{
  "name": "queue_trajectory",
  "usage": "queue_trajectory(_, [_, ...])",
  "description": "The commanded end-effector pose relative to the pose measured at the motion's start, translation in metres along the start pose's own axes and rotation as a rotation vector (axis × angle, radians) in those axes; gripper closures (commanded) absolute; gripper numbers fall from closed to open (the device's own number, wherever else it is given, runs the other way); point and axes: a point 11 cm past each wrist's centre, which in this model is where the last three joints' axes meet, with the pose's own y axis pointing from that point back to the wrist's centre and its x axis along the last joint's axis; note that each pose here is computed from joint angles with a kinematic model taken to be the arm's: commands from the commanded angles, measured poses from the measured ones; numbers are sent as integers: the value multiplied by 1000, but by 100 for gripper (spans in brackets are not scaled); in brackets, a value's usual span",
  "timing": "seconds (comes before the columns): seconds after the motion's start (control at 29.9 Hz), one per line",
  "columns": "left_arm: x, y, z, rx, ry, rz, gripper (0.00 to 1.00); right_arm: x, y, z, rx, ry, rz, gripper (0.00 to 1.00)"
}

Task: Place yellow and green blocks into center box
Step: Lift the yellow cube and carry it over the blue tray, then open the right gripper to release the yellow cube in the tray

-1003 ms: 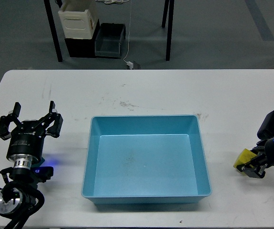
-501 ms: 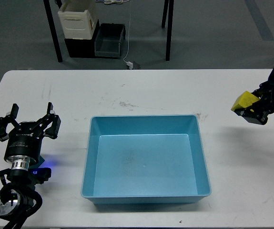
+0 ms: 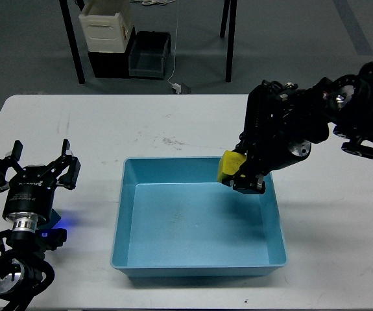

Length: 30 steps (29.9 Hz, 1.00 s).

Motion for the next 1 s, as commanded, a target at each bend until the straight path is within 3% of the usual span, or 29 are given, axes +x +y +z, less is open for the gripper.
queue_trajectory(0.0, [-1,-1,1,3,-5,-4,0,5,-31,-15,55,21,-31,88])
queue_trajectory(0.13, [-2,-1,5,5,-18,-6,0,0,-59,-30,103,20,-68,87])
queue_trajectory(0.37, [-3,-2,6,1,-20,-7,0,-18,-88,-42,151,-92,-59,75])
queue_trajectory(0.4, [-2,-1,6,2,-20,-5,0,-18,-88,-41,149,-93,-58,68])
queue_trajectory(0.5, [-2,-1,6,2,-22,-5,0,-14,-88,-41,149,-95,-41,30])
queue_trajectory(0.63, [-2,-1,7,2,-23,-4,0,-5,-86,-41,165,-137,-4,4])
queue_trajectory(0.97, [-8,-7,29,20,-129,-8,0,1,-71,-18,111,-180,76,3])
